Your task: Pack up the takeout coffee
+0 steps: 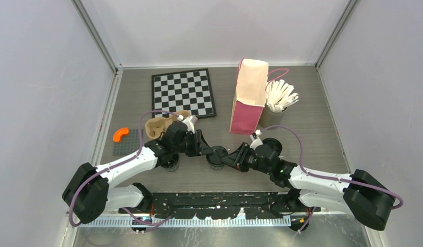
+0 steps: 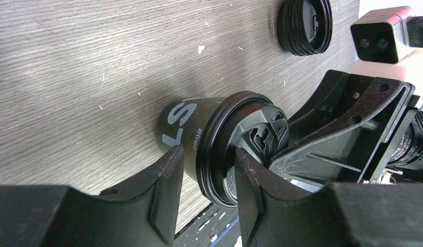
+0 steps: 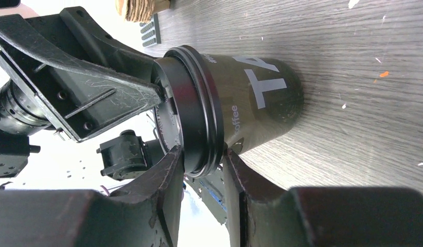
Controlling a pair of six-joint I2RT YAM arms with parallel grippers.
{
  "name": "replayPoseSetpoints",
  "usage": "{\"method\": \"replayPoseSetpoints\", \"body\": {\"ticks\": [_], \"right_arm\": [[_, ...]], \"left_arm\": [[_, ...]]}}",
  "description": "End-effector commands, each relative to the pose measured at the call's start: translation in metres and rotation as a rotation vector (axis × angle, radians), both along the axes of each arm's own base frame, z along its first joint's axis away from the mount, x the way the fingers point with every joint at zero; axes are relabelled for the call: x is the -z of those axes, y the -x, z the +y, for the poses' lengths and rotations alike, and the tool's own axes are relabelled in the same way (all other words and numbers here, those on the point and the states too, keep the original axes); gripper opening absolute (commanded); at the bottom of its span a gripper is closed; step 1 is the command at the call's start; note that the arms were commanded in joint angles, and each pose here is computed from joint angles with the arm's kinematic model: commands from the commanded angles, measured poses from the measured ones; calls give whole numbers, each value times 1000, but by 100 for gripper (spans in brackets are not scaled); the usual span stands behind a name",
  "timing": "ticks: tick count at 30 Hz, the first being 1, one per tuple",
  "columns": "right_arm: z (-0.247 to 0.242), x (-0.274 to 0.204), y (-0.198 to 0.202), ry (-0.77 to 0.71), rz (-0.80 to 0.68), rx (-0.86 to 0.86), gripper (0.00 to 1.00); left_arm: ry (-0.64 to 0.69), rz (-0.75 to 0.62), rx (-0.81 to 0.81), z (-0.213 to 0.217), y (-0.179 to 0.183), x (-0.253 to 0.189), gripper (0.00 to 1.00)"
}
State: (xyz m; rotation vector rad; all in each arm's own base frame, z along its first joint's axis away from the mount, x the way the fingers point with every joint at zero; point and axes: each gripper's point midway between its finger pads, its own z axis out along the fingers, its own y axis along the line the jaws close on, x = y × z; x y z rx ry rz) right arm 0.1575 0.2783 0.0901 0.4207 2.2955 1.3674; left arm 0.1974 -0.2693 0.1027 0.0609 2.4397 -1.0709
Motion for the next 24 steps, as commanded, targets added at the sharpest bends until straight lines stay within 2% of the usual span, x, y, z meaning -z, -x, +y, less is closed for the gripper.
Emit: {"method": "replayPoseSetpoints", "body": {"ticks": [1, 6, 12, 18, 24], "right_arm": [[-54, 86, 16, 325, 127, 77, 25], [-61, 88, 18, 365, 126, 79, 24], [-46, 57, 11, 289, 54, 51, 25], [-45, -13, 0, 284, -75, 35, 48], [-53, -48, -8, 319, -209, 23, 51]], "left_arm": [[-130, 87, -12, 23, 19, 39, 41], [-130, 91, -20, 25, 19, 39, 41], [-111, 83, -2, 21, 20, 34, 41], [-72, 49, 64, 13, 22, 24, 41], [-23, 45, 117, 2, 24, 21, 41]]}}
